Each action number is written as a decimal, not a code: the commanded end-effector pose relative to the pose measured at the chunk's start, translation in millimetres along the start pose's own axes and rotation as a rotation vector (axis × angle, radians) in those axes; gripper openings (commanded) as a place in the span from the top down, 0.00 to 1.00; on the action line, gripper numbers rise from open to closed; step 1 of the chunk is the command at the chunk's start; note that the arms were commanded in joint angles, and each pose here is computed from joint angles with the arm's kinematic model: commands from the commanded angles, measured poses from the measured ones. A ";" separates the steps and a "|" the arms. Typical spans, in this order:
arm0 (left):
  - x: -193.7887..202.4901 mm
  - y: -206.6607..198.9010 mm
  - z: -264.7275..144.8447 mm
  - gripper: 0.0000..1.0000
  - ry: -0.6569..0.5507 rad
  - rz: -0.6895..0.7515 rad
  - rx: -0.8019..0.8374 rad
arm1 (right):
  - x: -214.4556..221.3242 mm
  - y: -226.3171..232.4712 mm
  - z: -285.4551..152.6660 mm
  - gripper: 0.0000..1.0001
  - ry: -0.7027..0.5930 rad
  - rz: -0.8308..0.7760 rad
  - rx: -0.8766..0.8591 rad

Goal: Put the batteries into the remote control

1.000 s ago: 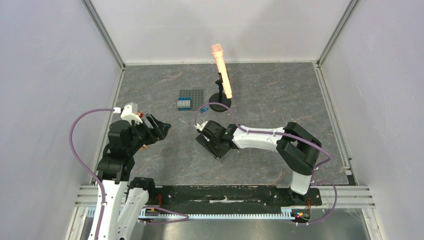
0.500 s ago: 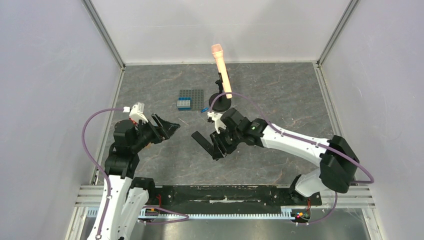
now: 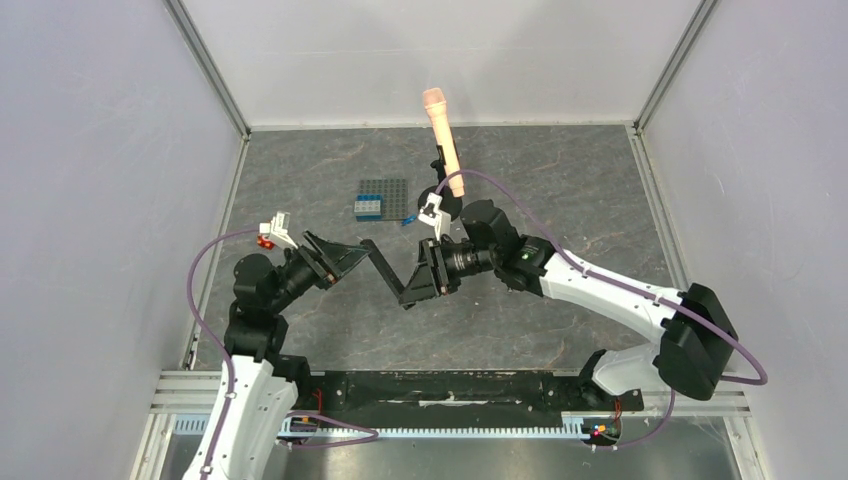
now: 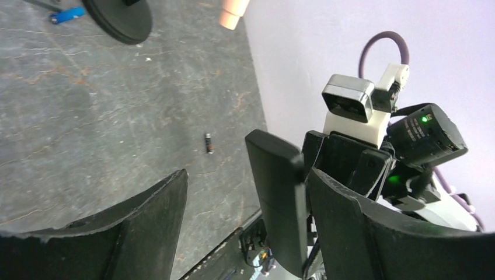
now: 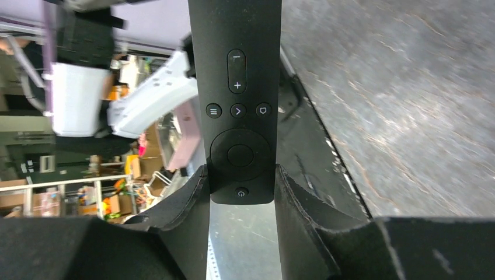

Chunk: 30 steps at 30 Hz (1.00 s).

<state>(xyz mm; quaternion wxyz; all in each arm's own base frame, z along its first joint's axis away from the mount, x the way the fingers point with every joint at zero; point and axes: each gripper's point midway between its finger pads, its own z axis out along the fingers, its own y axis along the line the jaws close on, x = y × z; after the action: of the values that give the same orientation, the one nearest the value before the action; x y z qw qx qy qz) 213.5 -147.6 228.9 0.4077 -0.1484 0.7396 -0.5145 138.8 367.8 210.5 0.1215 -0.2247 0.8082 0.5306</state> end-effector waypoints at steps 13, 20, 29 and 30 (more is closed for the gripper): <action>0.2 -51.2 -5.3 0.15 -0.003 -0.082 0.295 | -20.7 82.3 -23.9 0.85 -0.106 0.098 -0.393; 0.0 -55.6 -6.2 0.15 -0.018 -0.137 0.345 | -19.8 80.9 -20.4 0.85 -0.104 0.135 -0.408; 4.4 -56.8 -3.3 0.15 -0.007 -0.174 0.354 | -15.8 82.1 -14.8 0.85 -0.091 0.189 -0.452; 4.6 -56.9 -2.9 0.15 -0.007 -0.179 0.356 | -15.7 80.7 -14.0 0.85 -0.091 0.195 -0.452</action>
<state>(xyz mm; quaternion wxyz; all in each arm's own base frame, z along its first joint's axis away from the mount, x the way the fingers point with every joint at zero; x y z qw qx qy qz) 197.2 -172.2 271.5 0.3857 -0.1325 0.6356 -0.6555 117.5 384.2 272.5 0.0493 -0.1319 0.7107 0.6893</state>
